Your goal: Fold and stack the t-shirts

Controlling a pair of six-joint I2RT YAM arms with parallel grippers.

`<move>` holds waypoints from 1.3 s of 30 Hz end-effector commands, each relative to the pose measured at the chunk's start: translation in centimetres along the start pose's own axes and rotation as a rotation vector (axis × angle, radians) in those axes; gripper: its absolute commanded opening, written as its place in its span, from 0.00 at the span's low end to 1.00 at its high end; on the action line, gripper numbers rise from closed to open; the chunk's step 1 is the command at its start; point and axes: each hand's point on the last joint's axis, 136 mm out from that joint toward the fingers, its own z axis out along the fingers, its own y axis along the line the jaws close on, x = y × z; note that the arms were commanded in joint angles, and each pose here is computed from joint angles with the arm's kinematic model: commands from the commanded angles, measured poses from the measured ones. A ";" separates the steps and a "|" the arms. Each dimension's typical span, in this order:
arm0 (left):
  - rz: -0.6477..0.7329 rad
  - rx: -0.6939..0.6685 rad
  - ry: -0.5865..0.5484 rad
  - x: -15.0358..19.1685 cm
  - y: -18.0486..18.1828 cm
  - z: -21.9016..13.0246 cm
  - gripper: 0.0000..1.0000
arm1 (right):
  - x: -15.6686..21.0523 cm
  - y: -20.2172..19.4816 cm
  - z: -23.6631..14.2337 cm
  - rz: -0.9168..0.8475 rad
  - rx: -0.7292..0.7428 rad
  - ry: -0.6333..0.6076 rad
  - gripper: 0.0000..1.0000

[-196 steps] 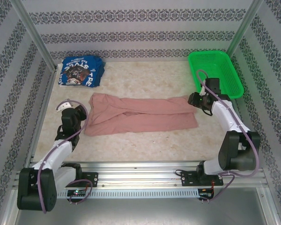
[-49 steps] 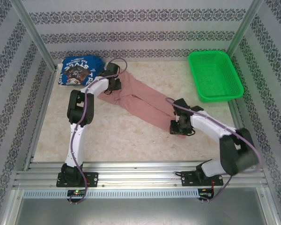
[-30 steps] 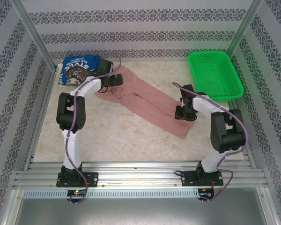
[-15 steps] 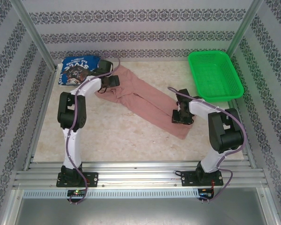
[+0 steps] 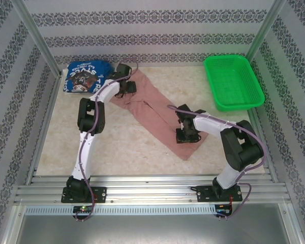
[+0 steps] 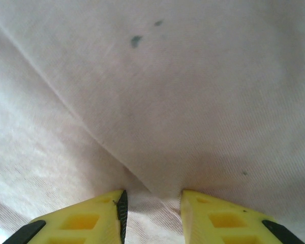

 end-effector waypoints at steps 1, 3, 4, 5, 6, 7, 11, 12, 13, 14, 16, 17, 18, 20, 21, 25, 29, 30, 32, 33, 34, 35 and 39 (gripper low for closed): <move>0.043 -0.005 0.160 3.8 -0.4 2.7 0.74 | 3.6 1.9 0.8 0.009 -0.020 0.088 0.36; 0.053 0.013 0.144 3.3 -1.2 3.3 0.74 | 4.3 4.2 1.2 -0.017 -0.055 0.095 0.36; 0.058 0.024 0.126 2.9 -1.7 3.5 0.75 | 4.6 5.1 1.5 -0.033 -0.060 0.102 0.36; 0.049 0.052 0.112 2.5 -2.3 3.6 0.75 | 5.0 6.3 1.8 -0.054 -0.072 0.114 0.36; 0.045 0.083 0.093 1.8 -3.1 3.5 0.76 | 5.3 7.3 2.0 -0.069 -0.088 0.127 0.36; 0.052 0.112 0.073 1.4 -3.9 3.6 0.78 | 5.4 8.3 2.2 -0.081 -0.103 0.134 0.36; 0.026 0.231 0.014 -0.2 -6.6 3.3 0.84 | 4.7 11.1 2.1 -0.094 -0.169 0.124 0.36; 0.023 0.247 -0.002 -0.7 -6.9 3.1 0.85 | 4.5 11.7 1.8 -0.097 -0.190 0.119 0.36; 0.019 0.266 -0.022 -1.3 -7.4 2.5 0.86 | 4.2 12.5 1.2 -0.098 -0.223 0.110 0.36; 0.017 0.286 -0.039 -2.0 -7.8 1.8 0.89 | 3.9 13.2 0.4 -0.103 -0.257 0.098 0.36; -0.014 0.329 -0.081 -4.0 -8.3 -0.3 0.94 | 3.2 14.0 -1.7 -0.109 -0.306 0.056 0.40; -0.037 0.365 -0.105 -5.3 -8.7 -1.9 0.97 | 2.6 14.5 -3.1 -0.114 -0.333 0.026 0.41; -0.055 0.397 -0.136 -6.8 -8.9 -3.7 0.99 | 2.0 14.7 -4.5 -0.120 -0.354 -0.002 0.42; -0.066 0.419 -0.203 -9.4 -8.8 -7.4 1.00 | 0.7 14.6 -7.2 -0.136 -0.372 -0.051 0.43; -0.065 0.418 -0.236 -10.5 -8.4 -9.3 1.00 | -0.1 14.5 -8.8 -0.141 -0.382 -0.085 0.44; -0.035 0.322 -0.275 -11.6 -5.9 -13.9 1.00 | -4.5 12.8 -13.3 -0.132 -0.389 -0.229 0.47; 0.018 0.081 -0.171 -7.9 -1.3 -14.1 0.85 | -8.5 10.8 -16.0 -0.105 -0.392 -0.333 0.47; 0.031 0.038 -0.147 -6.8 -0.3 -13.7 0.75 | -9.2 10.4 -16.4 -0.096 -0.401 -0.348 0.47; 0.034 0.006 -0.128 -5.1 0.8 -12.9 0.55 | -10.1 9.7 -16.8 -0.084 -0.410 -0.360 0.47; 0.029 0.003 -0.126 -4.5 1.2 -12.4 0.46 | -10.3 9.5 -16.9 -0.086 -0.413 -0.362 0.47; 0.022 -0.010 -0.112 -3.8 1.7 -11.8 0.38 | -10.3 9.3 -16.9 -0.087 -0.411 -0.361 0.47; 0.011 -0.019 -0.085 -3.0 2.2 -11.1 0.31 | -10.3 9.0 -16.9 -0.085 -0.403 -0.364 0.47; -0.005 -0.032 -0.050 -1.5 2.8 -8.4 0.21 | -10.0 8.0 -16.8 -0.072 -0.408 -0.372 0.47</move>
